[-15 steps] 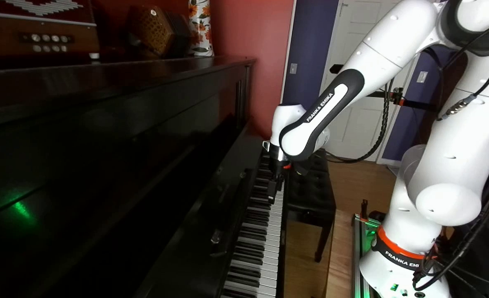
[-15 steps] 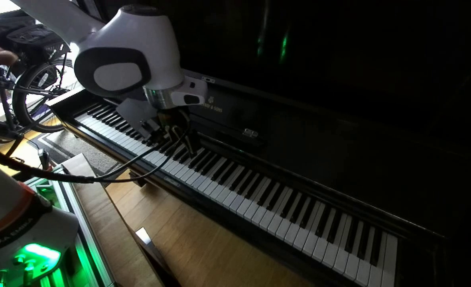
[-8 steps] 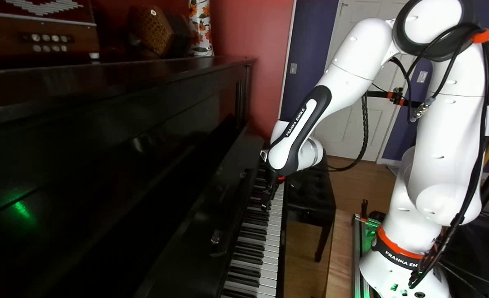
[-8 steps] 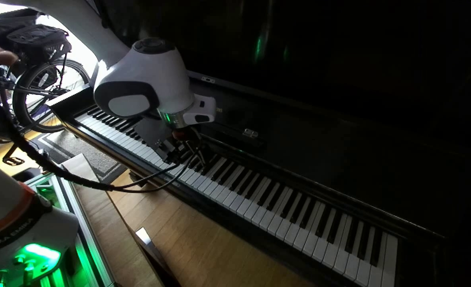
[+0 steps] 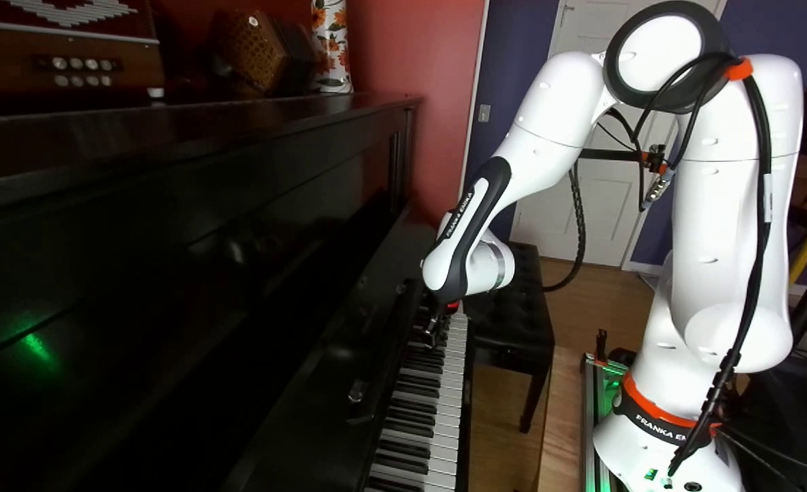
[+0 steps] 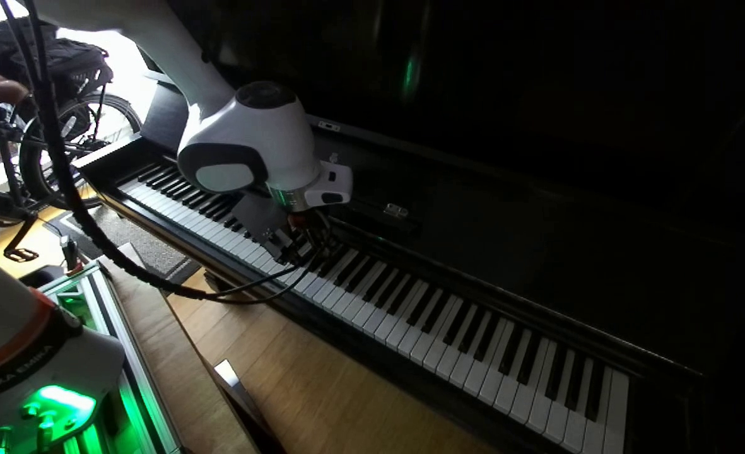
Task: Press one black key on the piano.
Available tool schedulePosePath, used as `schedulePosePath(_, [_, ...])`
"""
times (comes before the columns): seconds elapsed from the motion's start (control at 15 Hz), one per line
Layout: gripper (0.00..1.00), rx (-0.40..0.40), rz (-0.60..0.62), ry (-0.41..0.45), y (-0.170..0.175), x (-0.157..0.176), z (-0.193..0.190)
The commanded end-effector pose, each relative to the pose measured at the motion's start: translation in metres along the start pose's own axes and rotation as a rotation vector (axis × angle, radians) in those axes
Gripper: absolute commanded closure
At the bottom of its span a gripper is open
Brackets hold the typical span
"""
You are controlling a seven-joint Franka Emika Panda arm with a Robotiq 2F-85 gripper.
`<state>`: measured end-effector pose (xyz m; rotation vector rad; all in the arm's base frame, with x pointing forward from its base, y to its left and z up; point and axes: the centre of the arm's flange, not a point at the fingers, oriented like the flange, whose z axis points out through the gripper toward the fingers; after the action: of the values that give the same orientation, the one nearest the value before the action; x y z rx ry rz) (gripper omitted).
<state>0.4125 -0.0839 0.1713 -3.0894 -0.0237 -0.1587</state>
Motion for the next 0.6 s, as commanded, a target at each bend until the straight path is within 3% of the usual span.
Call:
schedulePosePath(0.0, [0.99,-0.004,-0.034,0.012,0.011,0.004,0.022])
schedulePosePath(0.53, [1.00,-0.010,-0.081,0.000,0.015,0.005,0.037])
